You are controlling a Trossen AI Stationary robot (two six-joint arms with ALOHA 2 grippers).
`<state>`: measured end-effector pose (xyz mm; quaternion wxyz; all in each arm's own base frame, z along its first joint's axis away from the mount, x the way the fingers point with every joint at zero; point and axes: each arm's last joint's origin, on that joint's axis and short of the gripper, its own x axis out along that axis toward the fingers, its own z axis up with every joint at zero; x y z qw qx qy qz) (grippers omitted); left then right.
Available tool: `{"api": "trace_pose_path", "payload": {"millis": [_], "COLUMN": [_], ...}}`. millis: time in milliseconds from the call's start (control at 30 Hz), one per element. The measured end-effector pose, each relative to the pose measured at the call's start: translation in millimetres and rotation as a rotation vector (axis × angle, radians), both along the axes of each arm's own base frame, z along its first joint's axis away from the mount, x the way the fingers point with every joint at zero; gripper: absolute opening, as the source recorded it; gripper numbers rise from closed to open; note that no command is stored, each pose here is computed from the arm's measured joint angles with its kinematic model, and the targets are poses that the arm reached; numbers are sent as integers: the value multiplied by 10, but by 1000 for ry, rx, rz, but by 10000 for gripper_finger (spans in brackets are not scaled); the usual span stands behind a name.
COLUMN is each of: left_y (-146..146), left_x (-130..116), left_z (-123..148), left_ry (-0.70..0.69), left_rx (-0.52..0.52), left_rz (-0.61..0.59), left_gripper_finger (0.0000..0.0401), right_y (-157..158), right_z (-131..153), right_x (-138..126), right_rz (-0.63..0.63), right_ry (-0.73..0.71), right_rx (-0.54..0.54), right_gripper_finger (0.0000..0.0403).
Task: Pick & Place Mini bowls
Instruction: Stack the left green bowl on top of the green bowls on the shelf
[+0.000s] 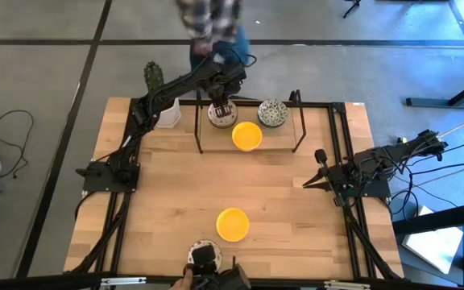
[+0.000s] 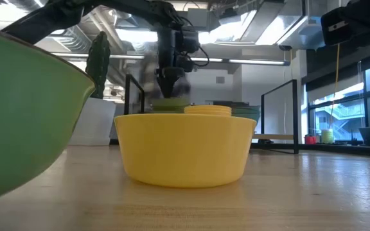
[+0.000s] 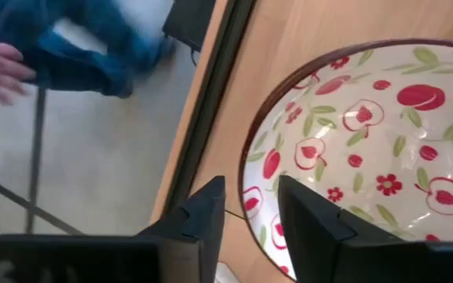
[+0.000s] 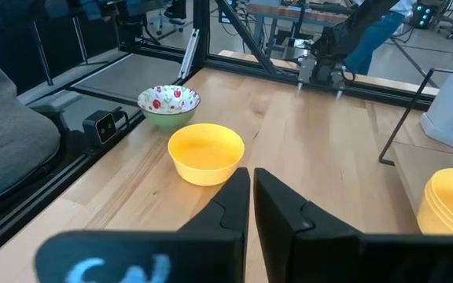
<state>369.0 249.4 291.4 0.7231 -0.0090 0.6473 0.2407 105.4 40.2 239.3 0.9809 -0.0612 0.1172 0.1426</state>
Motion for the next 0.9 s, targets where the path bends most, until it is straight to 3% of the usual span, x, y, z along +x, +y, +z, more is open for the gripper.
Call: {"api": "trace_pose_path", "payload": {"millis": [200, 333, 467, 633, 767, 900], "left_y": [-69, -237, -406, -716, -890, -847], "left_x": [36, 121, 214, 358, 429, 488], "left_z": [87, 159, 172, 23, -88, -172], "left_ry": [25, 73, 148, 205, 299, 310], "left_rx": [53, 132, 254, 292, 400, 492], "left_rz": [-57, -116, -138, -183, -218, -216], "left_gripper_finger": [147, 145, 106, 15, 5, 2], "right_y": [0, -1, -1, 0, 2, 1], "right_z": [-3, -7, -7, -8, -9, -9], "right_x": [-1, -2, -2, -2, -3, -3], "right_rz": [0, 1, 0, 1, 8, 8], "right_ry": [3, 7, 8, 10, 11, 11], "right_rx": [-1, -3, -1, 5, 3, 1], "right_gripper_finger": [23, 23, 23, 23, 23, 23]}}
